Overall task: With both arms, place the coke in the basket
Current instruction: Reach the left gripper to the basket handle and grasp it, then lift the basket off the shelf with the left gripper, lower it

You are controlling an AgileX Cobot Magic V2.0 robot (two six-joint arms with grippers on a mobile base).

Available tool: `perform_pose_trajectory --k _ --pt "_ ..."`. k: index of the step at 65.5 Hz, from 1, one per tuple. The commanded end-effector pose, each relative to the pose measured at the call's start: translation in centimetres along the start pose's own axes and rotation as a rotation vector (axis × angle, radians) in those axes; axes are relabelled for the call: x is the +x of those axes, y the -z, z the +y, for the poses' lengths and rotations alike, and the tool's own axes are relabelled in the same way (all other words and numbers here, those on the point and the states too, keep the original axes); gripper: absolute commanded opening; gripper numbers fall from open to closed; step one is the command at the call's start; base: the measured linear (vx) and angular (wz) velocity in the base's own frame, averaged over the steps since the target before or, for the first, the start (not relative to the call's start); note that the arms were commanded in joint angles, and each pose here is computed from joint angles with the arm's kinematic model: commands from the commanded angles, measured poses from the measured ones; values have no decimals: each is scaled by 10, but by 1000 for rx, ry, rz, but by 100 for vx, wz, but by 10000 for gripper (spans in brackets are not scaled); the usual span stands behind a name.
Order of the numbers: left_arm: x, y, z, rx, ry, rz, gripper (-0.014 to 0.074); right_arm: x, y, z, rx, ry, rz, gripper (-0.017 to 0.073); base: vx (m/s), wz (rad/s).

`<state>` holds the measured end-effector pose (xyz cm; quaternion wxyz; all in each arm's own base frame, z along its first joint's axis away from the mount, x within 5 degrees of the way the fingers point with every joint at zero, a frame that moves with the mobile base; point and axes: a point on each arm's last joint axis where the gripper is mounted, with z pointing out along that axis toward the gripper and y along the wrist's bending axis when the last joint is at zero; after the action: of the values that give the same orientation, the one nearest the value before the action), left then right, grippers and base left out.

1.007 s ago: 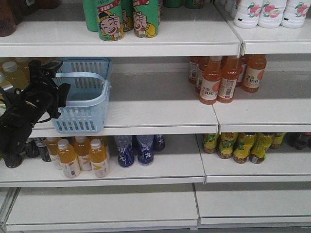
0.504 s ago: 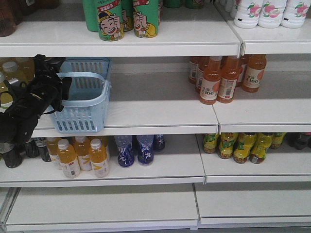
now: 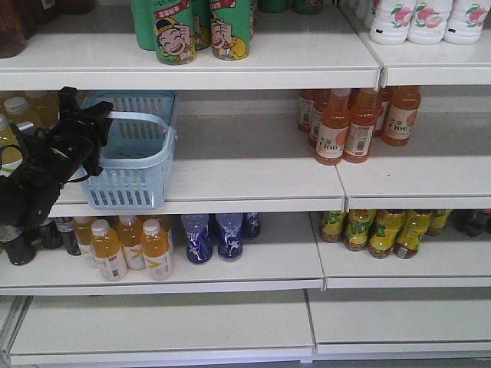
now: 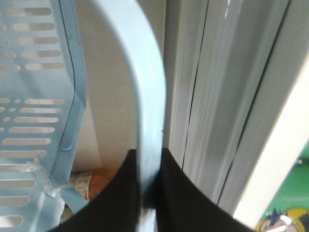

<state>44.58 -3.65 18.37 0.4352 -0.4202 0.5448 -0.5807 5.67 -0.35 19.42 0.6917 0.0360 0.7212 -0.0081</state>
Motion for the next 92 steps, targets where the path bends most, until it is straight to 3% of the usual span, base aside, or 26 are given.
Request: perform_pose_trajectory --k 1,7,21,29,35,48,63,76,92 --pt "12 0 -41 189 -76 106 -8 -3 1 0 4 13 -81 -4 0 0" --pt "21 2 -44 230 -113 205 -8 -3 1 0 4 13 -80 -4 0 0" --pt "44 12 -47 282 -49 487 -8 -3 1 0 4 13 -80 -4 0 0" --pt "56 19 -47 232 -2 652 -8 -3 1 0 4 13 -80 -4 0 0" --pt "65 26 -47 219 -59 768 -8 -3 1 0 4 13 -80 -4 0 0" --pt "99 49 -55 205 -127 963 -8 -3 1 0 4 13 -80 -4 0 0" --pt "146 93 -55 152 -79 1089 -8 -3 1 0 4 13 -80 -4 0 0" --pt "173 134 -42 70 -23 1180 -8 -3 1 0 4 13 -80 -4 0 0" --pt "202 175 -24 -39 -38 1387 -8 -3 1 0 4 13 -80 -4 0 0"
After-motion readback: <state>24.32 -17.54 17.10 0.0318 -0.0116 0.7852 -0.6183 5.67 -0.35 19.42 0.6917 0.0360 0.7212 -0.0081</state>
